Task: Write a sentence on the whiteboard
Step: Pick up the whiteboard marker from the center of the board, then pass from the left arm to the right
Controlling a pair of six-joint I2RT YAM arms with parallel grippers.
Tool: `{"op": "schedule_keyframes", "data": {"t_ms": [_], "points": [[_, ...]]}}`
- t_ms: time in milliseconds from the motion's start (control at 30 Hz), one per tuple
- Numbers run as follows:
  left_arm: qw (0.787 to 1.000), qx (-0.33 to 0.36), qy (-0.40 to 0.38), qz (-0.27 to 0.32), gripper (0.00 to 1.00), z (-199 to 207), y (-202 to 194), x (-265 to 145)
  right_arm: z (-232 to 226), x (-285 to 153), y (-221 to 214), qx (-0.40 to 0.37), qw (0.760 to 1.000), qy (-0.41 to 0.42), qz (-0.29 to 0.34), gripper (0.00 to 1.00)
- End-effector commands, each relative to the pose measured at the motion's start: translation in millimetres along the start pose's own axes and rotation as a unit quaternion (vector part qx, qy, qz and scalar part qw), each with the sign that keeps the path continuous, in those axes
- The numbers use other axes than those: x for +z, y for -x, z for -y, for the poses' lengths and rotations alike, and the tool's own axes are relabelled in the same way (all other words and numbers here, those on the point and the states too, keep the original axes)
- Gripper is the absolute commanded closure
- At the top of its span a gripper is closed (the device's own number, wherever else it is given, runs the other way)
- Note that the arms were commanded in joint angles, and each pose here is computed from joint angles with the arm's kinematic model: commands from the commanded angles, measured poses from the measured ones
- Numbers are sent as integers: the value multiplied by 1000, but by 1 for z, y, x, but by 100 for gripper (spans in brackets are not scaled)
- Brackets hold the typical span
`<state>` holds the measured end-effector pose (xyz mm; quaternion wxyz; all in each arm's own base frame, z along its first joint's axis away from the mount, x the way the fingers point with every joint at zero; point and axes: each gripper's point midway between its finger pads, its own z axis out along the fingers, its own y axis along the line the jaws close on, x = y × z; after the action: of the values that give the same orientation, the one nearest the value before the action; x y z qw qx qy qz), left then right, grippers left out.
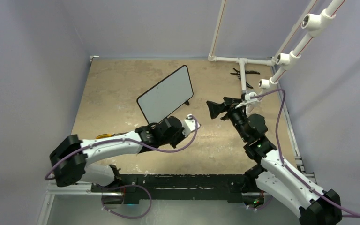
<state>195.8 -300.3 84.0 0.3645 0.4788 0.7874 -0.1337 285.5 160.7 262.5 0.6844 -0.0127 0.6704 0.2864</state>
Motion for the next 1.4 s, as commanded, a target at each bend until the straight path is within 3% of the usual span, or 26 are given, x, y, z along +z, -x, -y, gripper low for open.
{"op": "schedule_keyframes", "data": {"t_ms": [0,200,500,733,967,1167,1367], "points": [[993,-26,37,109,100,-27,51,-38,-35,7,22,-19,997,73,-16,4],[986,-30,22,162,100,-43,64,-77,-86,10,3,5,970,212,-116,1],[978,-18,1,206,100,-37,72,-109,-122,-8,-13,60,884,395,-242,4],[978,-10,-18,208,100,-30,74,-110,-131,-11,-39,101,826,455,-317,24],[978,-7,-34,205,100,-25,74,-107,-147,-11,-79,102,787,471,-386,40],[978,-5,-40,203,100,-23,74,-107,-153,-11,-89,107,778,479,-393,54],[979,-7,-36,201,100,-24,73,-106,-153,-14,-92,105,775,482,-396,87]]}}
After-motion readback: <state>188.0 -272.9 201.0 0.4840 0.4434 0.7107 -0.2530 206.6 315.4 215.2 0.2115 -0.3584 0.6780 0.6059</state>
